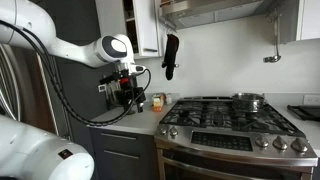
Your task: Close the open upper cabinet door.
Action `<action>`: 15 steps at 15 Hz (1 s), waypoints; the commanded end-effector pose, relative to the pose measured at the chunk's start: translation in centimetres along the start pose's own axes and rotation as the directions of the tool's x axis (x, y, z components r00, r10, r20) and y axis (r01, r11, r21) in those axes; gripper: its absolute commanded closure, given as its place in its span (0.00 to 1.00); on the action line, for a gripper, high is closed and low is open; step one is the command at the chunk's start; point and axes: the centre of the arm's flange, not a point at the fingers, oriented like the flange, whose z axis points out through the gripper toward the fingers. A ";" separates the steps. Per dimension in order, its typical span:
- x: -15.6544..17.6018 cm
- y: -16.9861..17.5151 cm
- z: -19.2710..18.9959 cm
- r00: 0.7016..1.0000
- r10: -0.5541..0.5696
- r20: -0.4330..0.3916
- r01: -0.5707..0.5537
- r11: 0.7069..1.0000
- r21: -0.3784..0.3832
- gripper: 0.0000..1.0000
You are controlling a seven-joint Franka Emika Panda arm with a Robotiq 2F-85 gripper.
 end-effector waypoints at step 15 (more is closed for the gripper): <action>2.7 2.1 -14.0 0.931 0.315 -0.184 -0.223 0.890 0.398 0.00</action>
